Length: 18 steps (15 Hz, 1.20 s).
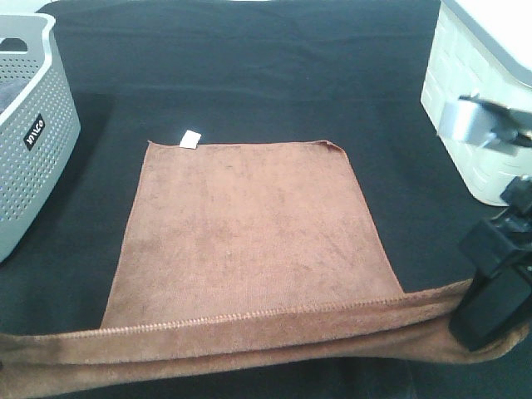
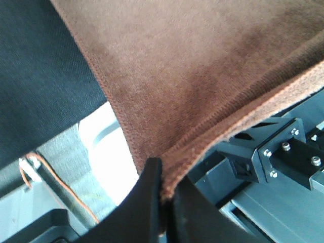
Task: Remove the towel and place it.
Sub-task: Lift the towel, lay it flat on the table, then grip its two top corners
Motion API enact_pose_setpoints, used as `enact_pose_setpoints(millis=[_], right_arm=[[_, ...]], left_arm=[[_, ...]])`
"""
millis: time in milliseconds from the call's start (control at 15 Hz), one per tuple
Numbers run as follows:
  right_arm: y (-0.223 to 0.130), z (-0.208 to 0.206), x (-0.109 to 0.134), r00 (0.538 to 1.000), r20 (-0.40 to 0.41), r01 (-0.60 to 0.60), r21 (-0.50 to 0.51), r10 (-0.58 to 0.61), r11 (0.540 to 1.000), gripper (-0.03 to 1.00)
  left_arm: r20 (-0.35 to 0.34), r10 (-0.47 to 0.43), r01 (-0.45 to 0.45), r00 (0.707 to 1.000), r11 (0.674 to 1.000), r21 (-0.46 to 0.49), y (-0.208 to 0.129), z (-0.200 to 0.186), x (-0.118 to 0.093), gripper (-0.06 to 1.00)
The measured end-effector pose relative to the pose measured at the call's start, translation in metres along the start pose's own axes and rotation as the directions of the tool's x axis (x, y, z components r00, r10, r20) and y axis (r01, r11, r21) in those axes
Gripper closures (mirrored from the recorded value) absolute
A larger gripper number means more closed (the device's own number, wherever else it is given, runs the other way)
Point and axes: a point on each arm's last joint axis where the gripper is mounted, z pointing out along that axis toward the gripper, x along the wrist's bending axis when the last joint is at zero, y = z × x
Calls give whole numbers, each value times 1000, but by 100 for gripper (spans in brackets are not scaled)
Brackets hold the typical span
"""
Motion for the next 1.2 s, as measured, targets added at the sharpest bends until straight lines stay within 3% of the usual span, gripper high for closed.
enact_pose_setpoints(millis=[333,800,933,1200], right_arm=[[15,19,-11,999,4,-53,104,53,993,96],[31,46,-16,997,13,-71,185,70,980,96],[34,71,2,999,33,3,228,-11,974,96],[31,97,17,996,60,39,306,-61,951,96]], left_arm=[[8,-45,44,999,993,113,12,20,10,94],[25,-31,26,999,985,171,18,34,15,94],[29,31,-37,999,974,223,19,45,5,94],[26,132,-134,991,953,272,14,58,-20,94]])
